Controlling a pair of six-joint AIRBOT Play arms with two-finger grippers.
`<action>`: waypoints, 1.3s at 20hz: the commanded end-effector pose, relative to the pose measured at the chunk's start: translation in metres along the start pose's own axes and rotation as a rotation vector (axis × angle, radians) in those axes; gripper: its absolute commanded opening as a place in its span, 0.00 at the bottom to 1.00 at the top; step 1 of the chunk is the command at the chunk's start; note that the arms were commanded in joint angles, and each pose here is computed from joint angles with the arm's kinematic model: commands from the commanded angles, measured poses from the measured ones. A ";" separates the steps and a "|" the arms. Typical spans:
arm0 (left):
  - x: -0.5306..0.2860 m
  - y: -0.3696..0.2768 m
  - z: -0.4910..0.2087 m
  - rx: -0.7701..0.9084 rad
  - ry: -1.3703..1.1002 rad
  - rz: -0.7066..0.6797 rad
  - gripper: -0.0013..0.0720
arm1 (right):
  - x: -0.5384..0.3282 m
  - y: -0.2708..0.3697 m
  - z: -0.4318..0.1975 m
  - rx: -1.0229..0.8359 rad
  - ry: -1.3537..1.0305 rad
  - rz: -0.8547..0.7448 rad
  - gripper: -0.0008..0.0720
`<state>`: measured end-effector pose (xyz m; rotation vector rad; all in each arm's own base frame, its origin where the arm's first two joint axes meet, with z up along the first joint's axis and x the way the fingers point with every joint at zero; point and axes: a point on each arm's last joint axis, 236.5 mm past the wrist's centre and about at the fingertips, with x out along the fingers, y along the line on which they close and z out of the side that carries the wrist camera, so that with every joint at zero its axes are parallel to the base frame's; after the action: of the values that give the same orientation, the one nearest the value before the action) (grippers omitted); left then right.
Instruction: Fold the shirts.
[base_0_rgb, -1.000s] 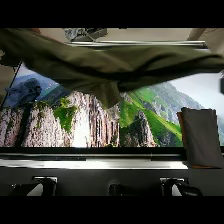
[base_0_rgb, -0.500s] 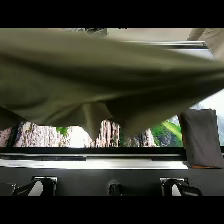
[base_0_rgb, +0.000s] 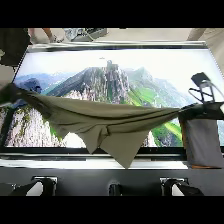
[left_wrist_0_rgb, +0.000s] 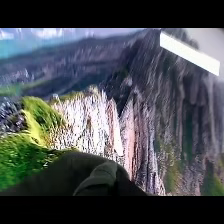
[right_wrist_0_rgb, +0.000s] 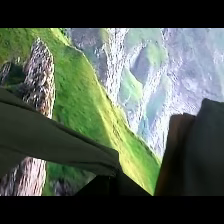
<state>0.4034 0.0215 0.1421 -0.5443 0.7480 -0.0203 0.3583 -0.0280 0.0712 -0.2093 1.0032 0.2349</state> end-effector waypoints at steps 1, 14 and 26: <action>0.098 0.017 -0.010 -0.052 0.067 0.000 0.06 | 0.081 -0.020 0.028 0.162 -0.118 0.008 0.06; 0.115 0.030 -0.115 -0.054 0.699 -0.072 0.73 | 0.148 0.032 -0.002 0.262 0.047 0.252 0.06; 0.128 0.014 -0.245 -0.130 0.699 -0.029 0.64 | 0.140 0.049 -0.034 0.204 0.182 0.315 0.06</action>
<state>0.3334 -0.0930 -0.0807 -0.6762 1.4613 -0.2262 0.3951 0.0217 -0.0673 0.1182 1.2105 0.3901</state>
